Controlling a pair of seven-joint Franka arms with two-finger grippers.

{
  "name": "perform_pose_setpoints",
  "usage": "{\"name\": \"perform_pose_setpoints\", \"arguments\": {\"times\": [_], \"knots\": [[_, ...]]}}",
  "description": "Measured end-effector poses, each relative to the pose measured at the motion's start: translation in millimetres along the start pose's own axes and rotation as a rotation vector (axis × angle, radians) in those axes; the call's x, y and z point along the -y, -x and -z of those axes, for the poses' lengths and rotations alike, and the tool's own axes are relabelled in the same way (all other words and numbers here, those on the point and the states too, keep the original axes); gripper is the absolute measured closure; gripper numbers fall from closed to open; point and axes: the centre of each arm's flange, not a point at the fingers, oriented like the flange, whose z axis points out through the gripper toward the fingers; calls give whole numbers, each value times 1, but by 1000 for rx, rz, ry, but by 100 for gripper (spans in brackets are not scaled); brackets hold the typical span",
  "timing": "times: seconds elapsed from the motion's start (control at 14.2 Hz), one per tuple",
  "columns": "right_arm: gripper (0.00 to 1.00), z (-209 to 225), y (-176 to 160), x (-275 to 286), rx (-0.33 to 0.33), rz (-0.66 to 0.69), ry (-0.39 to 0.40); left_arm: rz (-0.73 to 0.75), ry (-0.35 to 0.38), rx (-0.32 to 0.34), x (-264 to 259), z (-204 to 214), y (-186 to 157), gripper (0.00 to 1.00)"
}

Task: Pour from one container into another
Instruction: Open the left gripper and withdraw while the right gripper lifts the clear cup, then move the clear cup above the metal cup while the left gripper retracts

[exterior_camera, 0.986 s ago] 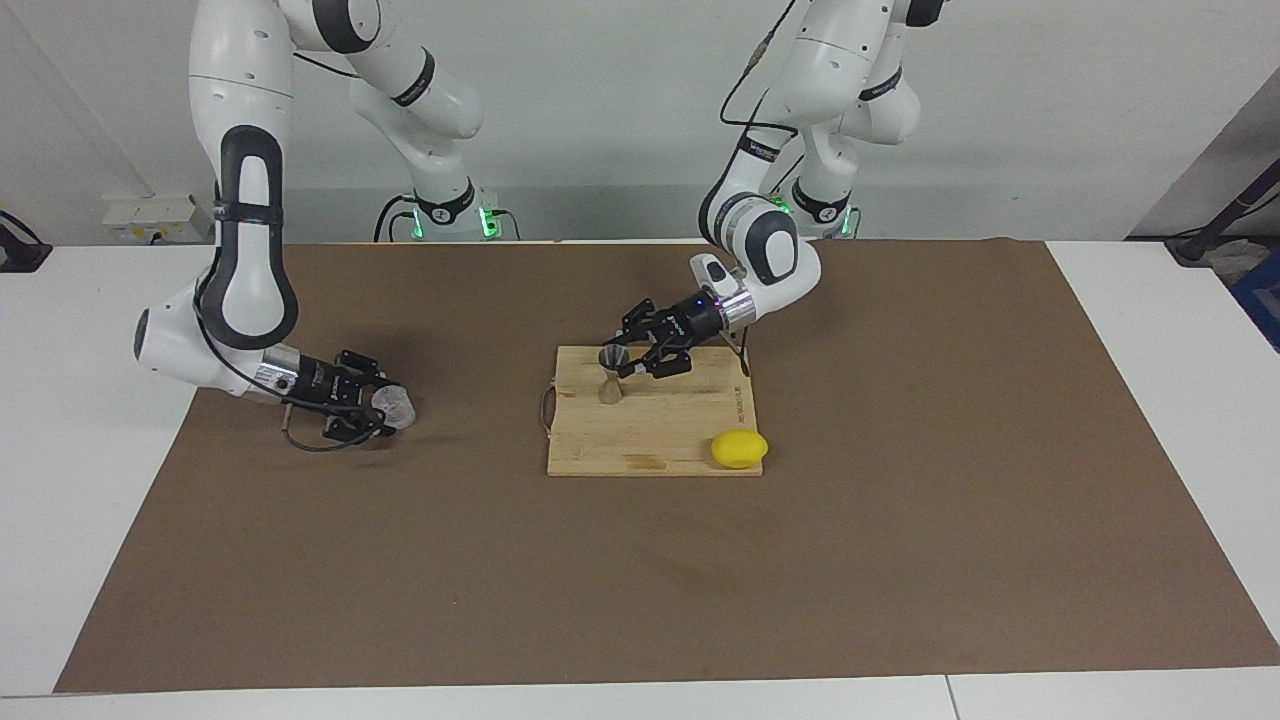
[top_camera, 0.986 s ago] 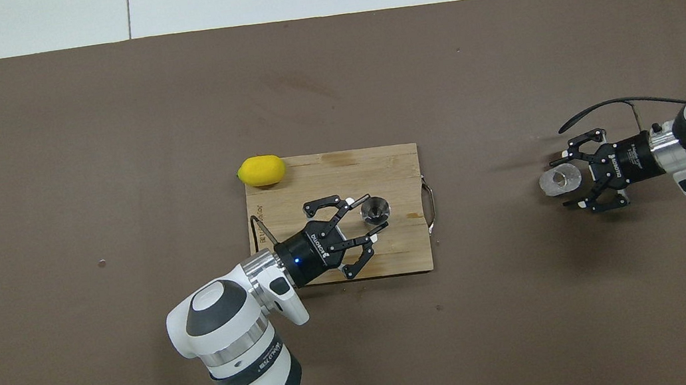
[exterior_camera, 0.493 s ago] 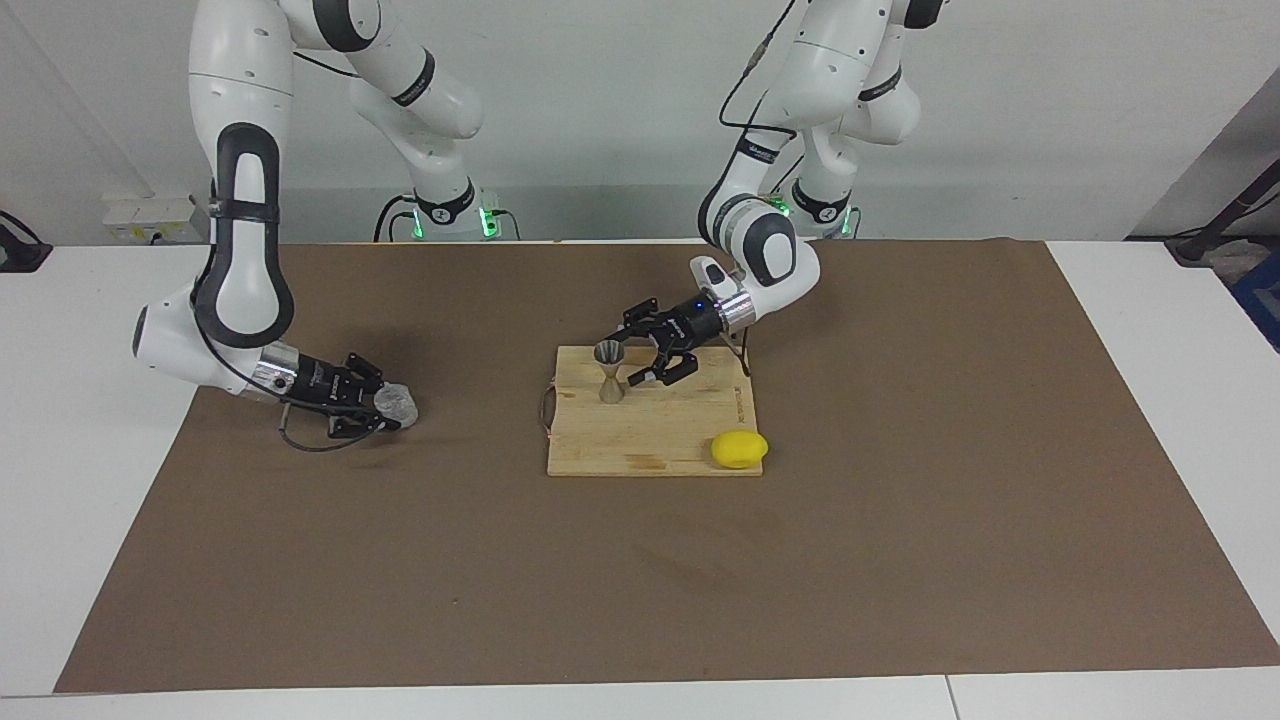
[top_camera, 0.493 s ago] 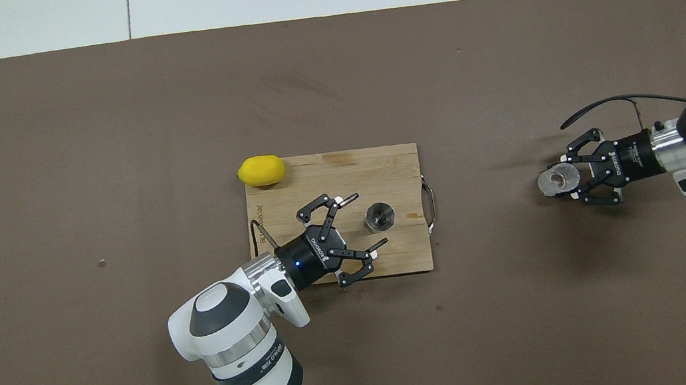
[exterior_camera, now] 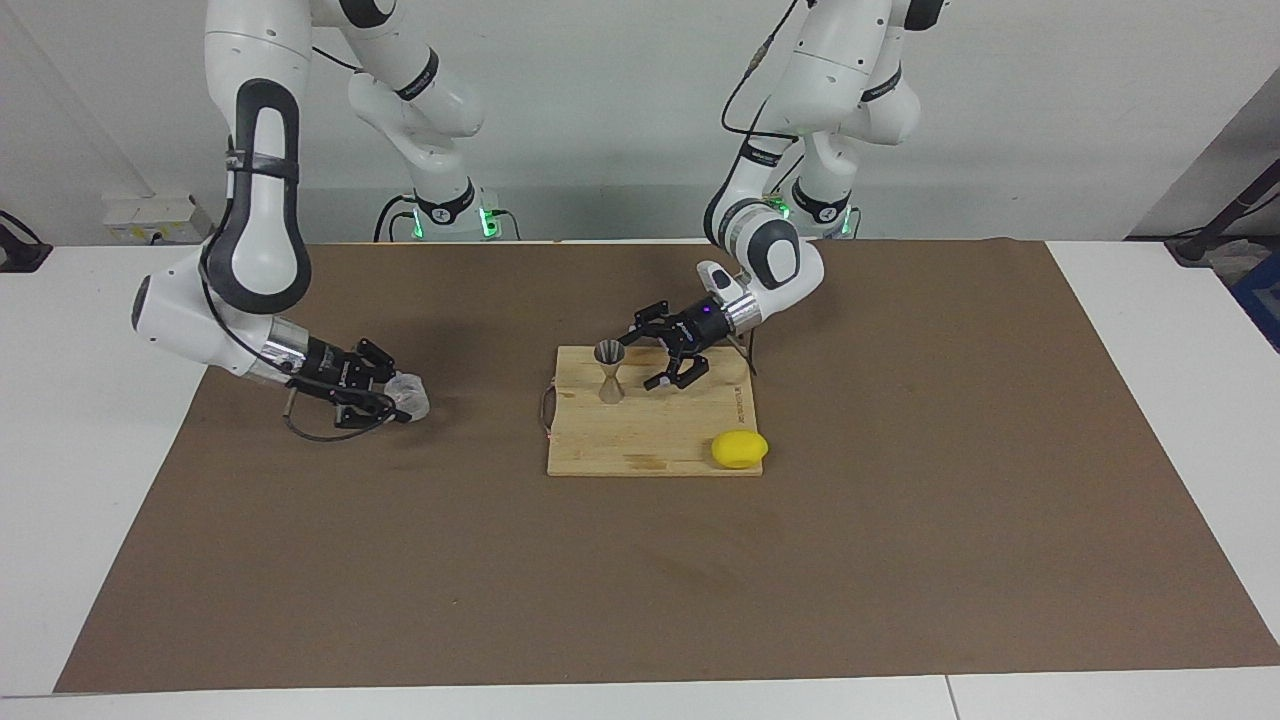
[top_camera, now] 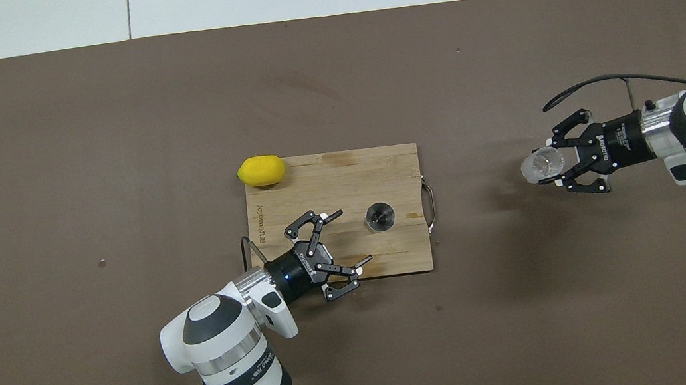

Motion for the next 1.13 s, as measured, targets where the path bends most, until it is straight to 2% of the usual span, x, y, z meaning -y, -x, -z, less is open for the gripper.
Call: {"name": "perform_pose_setpoints", "arguments": {"times": [0.49,0.7,1.13], "knots": [[50,-30,122,13,-89,-53,2,-76,32,66,59,85,34,0],[50,-43,163,12,-181,-35,22,-124,61,90,88,134,45,0],[50,-90,241,-3,-410,36,15,-242,150,118,144,242,55,0]]}}
